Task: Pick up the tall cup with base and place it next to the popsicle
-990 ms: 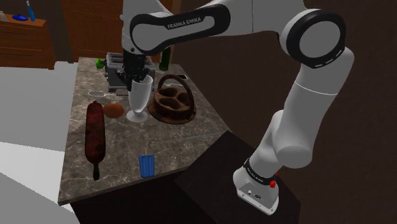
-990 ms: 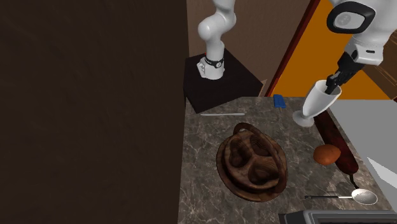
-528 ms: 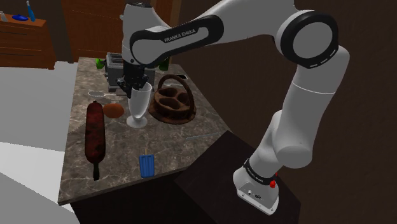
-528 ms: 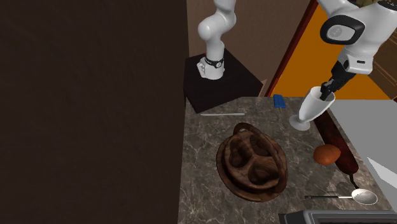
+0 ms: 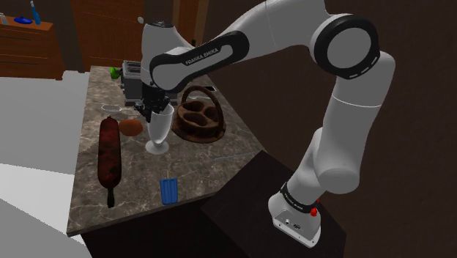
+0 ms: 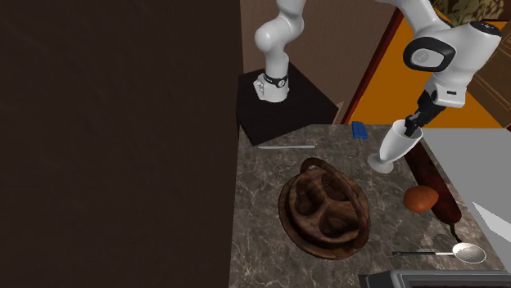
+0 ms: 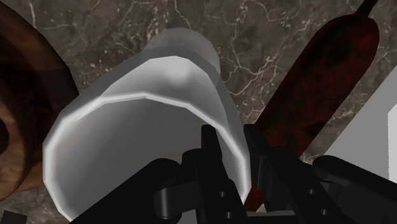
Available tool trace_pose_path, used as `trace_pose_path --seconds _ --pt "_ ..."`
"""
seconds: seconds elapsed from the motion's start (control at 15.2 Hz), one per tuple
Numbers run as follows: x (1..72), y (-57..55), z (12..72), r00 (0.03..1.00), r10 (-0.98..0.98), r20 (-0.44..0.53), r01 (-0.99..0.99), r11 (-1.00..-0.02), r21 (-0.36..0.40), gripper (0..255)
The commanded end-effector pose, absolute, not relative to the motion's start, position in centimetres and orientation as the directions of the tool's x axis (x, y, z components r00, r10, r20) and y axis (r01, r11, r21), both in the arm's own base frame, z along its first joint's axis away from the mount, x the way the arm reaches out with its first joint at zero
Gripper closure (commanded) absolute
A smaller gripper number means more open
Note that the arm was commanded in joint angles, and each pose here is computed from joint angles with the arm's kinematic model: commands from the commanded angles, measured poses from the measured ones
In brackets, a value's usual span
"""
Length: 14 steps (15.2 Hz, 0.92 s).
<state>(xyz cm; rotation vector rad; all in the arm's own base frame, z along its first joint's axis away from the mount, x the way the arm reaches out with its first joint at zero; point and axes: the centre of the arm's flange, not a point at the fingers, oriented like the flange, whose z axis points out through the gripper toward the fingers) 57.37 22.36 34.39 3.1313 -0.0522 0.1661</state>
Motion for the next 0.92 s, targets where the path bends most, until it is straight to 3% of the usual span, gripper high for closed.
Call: trace_pose_path --seconds 0.0,0.79,0.86 --pt "57.4 22.3 33.4 0.994 -0.033 0.107 -0.034 -0.999 0.003 255" --pt "57.4 22.3 31.2 0.994 -0.033 0.107 -0.034 -0.999 0.003 255" --pt "57.4 22.3 31.2 0.994 -0.033 0.107 -0.034 -0.999 0.003 0"
